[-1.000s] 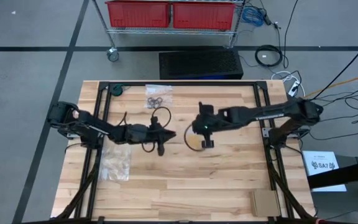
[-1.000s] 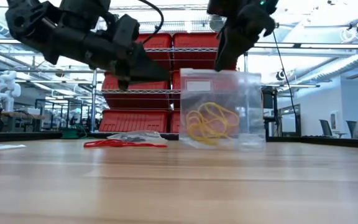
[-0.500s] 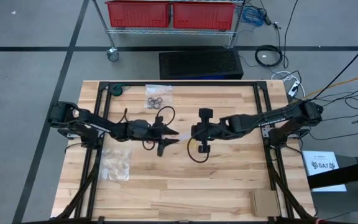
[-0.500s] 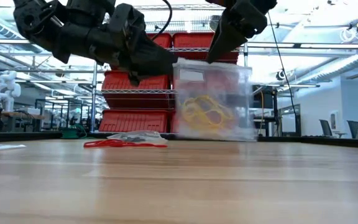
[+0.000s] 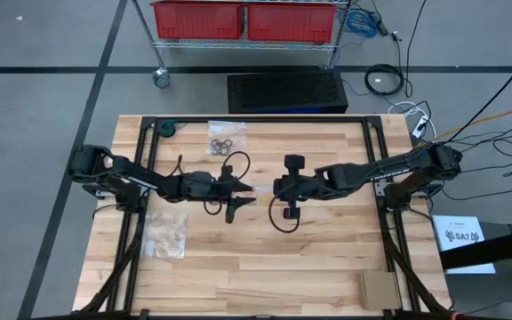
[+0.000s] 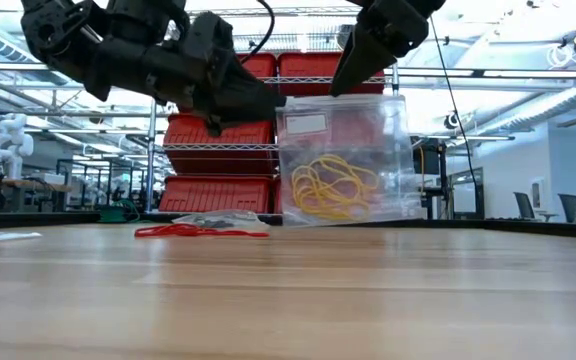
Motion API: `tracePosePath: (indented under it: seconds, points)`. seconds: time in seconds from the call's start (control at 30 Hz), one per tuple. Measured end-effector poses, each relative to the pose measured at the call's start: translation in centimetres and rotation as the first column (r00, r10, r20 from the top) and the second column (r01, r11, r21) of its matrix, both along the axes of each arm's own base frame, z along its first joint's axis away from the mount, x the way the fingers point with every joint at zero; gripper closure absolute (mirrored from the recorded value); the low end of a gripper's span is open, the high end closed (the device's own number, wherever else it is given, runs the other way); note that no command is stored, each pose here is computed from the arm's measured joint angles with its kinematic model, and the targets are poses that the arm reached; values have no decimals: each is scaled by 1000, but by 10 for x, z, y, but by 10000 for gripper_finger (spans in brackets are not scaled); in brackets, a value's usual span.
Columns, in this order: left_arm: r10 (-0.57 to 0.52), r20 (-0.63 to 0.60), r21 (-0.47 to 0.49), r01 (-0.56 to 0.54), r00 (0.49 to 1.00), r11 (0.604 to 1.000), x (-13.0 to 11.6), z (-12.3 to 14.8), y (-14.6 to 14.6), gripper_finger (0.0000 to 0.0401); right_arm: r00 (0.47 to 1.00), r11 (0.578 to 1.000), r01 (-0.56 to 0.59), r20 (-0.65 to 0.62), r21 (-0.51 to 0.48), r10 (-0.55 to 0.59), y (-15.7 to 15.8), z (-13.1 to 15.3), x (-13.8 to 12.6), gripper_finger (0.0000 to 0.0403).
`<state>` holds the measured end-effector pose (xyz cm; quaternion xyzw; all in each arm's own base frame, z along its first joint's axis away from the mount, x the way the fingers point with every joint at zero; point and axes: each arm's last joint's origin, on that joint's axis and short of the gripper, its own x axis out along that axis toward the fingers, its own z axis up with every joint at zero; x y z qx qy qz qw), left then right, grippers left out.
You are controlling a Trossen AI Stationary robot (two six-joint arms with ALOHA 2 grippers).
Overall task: Sort rubber bands
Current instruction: Close the bottom right transparent zip bag
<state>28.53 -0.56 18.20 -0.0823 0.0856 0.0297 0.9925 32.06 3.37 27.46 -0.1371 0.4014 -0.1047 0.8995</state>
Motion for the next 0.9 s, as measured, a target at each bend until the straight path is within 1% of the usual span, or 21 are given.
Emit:
tracePosePath:
  seconds: [0.07,0.13,0.23,0.27,0.3,0.47,0.63,0.73,0.83,0.9]
  points:
    - [57,-1,11,-57,998,998,0,0,2,274,1000,1000,0,3,2,0,0,0,0,403]
    - [87,-1,27,-87,996,996,0,0,3,307,1000,1000,4,8,6,-4,0,0,0,403]
    - [88,-2,50,-88,996,995,0,0,3,368,1000,1000,4,10,11,-4,2,0,0,403]
    - [86,-2,59,-86,996,995,0,0,3,384,1000,1000,2,10,11,-3,2,0,0,403]
    - [84,-3,70,-84,996,994,0,0,3,391,1000,1000,0,10,12,0,4,0,0,403]
    - [75,-7,124,-74,997,989,0,0,3,397,1000,1000,-8,15,21,8,8,1,0,403]
    - [66,-10,178,-63,998,982,0,0,3,398,996,998,15,90,62,-20,7,5,4,399]
    - [58,-14,215,-54,998,975,0,0,3,399,991,997,-27,134,69,18,8,9,8,379]
    - [56,-20,227,-50,998,973,0,-1,3,399,981,985,-99,182,142,72,5,12,13,347]
    - [56,-30,228,-48,998,973,-1,-2,3,400,977,982,-100,203,158,67,0,13,15,323]
